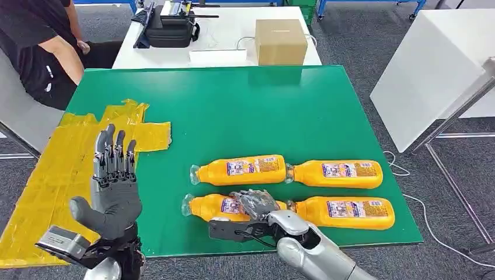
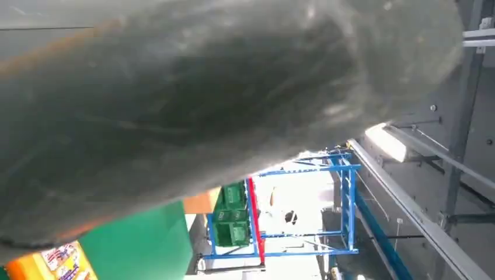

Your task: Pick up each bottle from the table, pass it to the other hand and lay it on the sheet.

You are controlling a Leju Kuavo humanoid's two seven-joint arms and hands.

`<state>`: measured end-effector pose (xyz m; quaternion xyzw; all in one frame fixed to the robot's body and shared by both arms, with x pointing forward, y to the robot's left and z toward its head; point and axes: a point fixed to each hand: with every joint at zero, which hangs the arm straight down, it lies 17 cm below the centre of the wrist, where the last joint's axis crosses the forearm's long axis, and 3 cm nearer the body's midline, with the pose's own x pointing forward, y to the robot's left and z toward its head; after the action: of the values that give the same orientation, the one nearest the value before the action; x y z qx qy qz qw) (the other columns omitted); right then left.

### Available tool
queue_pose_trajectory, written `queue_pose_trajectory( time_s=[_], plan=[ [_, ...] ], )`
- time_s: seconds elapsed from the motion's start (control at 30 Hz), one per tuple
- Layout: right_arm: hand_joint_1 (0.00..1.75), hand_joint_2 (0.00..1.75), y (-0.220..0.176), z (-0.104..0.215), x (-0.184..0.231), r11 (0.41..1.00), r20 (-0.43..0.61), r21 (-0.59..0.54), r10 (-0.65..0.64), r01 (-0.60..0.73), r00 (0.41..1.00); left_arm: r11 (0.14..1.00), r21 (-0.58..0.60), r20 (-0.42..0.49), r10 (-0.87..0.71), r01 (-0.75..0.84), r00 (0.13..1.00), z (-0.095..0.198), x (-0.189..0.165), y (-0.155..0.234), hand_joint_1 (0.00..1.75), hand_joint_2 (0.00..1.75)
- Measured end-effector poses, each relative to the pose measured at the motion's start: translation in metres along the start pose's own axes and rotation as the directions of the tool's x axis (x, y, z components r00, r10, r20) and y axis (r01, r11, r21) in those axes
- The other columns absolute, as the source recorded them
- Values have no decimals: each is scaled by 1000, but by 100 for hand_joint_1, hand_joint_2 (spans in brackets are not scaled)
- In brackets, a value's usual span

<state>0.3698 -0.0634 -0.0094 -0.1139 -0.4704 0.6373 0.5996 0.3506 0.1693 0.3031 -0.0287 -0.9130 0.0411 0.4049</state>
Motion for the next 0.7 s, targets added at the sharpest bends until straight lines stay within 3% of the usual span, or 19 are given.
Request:
queue_pose_trajectory(
  time_s=[0.3,0.33,0.37,0.4,0.43,0.47,0.57,0.7],
  plan=[
    [175,175,-3,1,1,999,3,-29,-37,37,999,1000,4,-1,-4,4,1000,0,0,1,0,0],
    [175,175,-16,6,15,978,57,-127,-162,168,985,1000,16,-18,-14,14,1000,2,-4,3,0,175],
    [175,175,-20,7,16,971,67,-148,-182,190,981,1000,19,-24,-15,16,1000,2,-5,4,0,175],
    [175,175,-59,32,36,858,230,-355,-306,372,924,998,59,-91,13,-8,996,10,-16,11,0,175],
    [175,175,-129,106,75,595,522,-559,-290,578,802,974,158,-189,189,-160,964,22,-33,25,0,175],
    [175,175,-155,142,76,457,603,-610,-261,647,754,952,184,-240,283,-243,929,28,-43,25,0,175],
    [175,175,-169,162,75,383,648,-624,-235,681,725,925,180,-283,375,-335,883,31,-49,15,0,175],
    [175,175,-169,161,80,403,655,-611,-225,681,721,899,122,-325,437,-421,839,37,-51,-7,0,175]
  ],
)
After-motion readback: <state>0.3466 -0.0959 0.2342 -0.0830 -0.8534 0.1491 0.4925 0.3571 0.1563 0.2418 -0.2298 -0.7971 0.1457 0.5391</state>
